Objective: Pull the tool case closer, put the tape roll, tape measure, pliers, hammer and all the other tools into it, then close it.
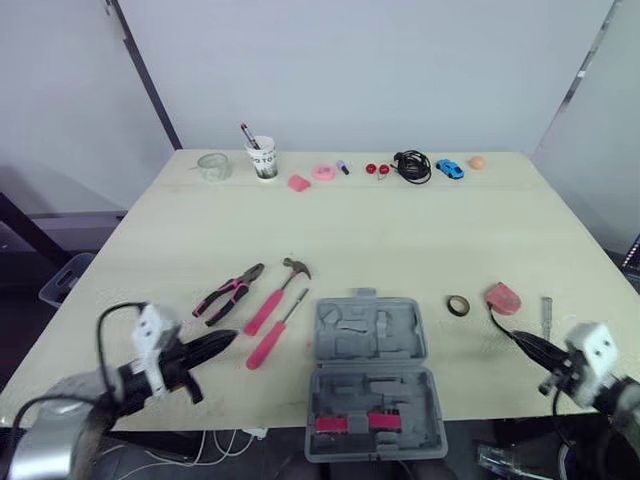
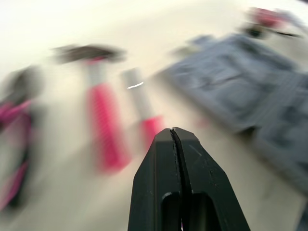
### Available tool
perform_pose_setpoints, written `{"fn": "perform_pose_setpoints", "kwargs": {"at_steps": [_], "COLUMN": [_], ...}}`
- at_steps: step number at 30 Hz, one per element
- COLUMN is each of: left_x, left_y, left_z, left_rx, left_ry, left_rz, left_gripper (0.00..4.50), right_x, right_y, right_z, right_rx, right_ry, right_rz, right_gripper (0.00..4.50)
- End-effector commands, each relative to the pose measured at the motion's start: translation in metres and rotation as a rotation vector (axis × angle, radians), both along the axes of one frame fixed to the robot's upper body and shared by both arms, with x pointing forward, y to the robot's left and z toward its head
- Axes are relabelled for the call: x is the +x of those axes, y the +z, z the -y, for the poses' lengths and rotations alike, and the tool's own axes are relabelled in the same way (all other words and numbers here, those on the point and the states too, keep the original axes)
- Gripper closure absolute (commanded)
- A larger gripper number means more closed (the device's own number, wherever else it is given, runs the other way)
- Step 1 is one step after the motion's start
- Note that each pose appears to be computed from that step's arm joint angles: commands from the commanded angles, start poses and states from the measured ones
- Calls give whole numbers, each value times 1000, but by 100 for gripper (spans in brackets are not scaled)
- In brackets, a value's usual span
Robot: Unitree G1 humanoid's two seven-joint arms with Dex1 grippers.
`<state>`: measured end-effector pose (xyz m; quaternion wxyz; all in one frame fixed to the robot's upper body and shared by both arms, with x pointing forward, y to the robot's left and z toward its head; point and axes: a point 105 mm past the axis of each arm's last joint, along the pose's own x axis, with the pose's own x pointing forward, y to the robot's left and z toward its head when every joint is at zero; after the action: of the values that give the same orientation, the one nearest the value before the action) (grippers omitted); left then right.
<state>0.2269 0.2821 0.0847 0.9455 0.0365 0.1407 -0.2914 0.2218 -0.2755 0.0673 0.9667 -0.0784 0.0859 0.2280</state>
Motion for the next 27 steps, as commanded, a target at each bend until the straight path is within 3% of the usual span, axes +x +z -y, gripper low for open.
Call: {"fn": "perform_pose_setpoints", "kwargs": {"at_steps": [1, 7, 10, 17, 27], "left_x": [-5, -20, -29, -25, 1], "left_y": [9, -1, -3, -2, 31], "left_z": [-22, -42, -44, -41, 4], "left_rx": [33, 36, 25, 46, 54], "left_ry": [97, 199, 213, 159, -185], "left_rz": [69, 59, 54, 61, 149], "left_gripper": [370, 105, 5, 5, 5], "right_x": [-10, -45, -58, -60, -2], "right_y": [20, 5, 4, 2, 29], "right_z": [19, 43, 47, 43, 9], "right_rx": [18, 33, 52, 44, -183], "right_ry": [-81, -200, -256, -265, 107], "right_rz": [70, 19, 7, -29, -113], "right_gripper": [270, 0, 0, 0, 0]}}
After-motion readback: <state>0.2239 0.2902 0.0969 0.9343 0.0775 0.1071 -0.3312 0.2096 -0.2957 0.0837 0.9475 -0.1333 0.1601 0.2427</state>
